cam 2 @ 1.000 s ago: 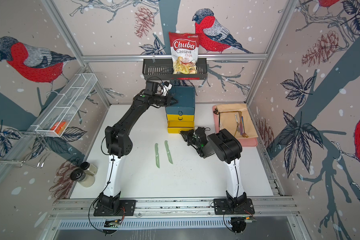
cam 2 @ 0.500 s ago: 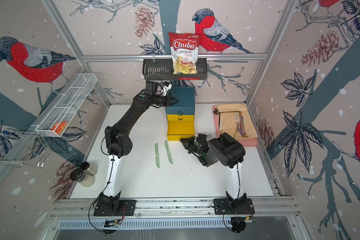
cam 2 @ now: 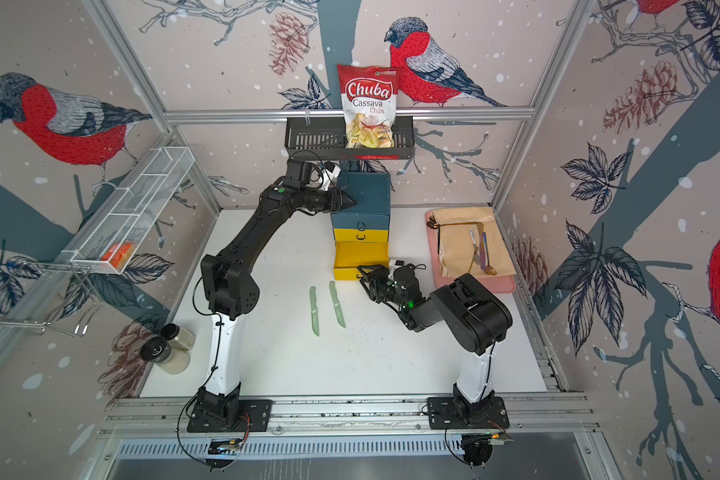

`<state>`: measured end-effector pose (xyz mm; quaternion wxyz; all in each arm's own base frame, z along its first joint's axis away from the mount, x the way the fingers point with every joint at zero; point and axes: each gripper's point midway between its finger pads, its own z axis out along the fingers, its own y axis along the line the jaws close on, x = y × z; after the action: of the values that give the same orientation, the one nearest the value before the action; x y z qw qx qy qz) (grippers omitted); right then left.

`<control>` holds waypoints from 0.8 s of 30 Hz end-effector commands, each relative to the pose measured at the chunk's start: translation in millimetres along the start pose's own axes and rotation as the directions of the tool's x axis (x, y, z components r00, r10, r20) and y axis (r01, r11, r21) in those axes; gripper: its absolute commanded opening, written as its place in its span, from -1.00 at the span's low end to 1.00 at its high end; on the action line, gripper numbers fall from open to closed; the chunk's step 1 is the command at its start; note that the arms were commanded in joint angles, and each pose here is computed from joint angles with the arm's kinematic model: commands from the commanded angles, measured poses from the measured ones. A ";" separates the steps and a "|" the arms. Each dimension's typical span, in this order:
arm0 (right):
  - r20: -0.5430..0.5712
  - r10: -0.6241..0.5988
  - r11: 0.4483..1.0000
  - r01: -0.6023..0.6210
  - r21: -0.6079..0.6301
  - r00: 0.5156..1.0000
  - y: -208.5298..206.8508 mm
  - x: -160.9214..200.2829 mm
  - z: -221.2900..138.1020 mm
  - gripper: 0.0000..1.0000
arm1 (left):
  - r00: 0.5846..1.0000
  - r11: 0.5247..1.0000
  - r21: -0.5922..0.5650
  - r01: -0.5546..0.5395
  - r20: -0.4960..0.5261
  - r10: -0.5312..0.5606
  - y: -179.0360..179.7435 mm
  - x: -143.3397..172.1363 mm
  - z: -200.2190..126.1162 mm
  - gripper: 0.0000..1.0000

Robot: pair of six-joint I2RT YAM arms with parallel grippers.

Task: Place the fruit knives into the drawer by color
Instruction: Open the drawer in the storage box, then pick up the fruit knife from the center of the board.

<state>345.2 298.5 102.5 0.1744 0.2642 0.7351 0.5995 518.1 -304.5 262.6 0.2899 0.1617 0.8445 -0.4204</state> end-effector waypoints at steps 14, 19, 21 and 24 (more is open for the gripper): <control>-0.254 -0.437 0.823 0.497 0.275 0.863 21.5 52.3 0.0 0.21 | 0.998 0.996 -0.072 0.045 0.046 -0.042 -24.6 47.9 -95.8 0.94; -0.375 -0.526 0.683 0.642 0.348 0.763 15.4 63.6 8.2 0.19 | 0.994 0.993 -0.076 0.087 0.072 -0.081 -16.9 90.3 -133.9 0.95; -0.425 -0.547 0.624 0.690 0.366 0.721 11.5 66.7 14.2 0.17 | 0.994 0.992 -0.076 0.096 0.062 -0.092 -15.9 110.6 -142.8 0.95; -0.507 -0.568 0.520 0.760 0.391 0.649 2.2 72.7 24.7 0.17 | 0.994 0.991 -0.081 0.109 0.033 -0.107 -16.0 144.8 -150.8 0.95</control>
<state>314.4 377.2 131.6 0.2064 -0.0457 0.9099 0.3570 358.4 -188.4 254.0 0.2791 0.0790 0.8738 -0.3903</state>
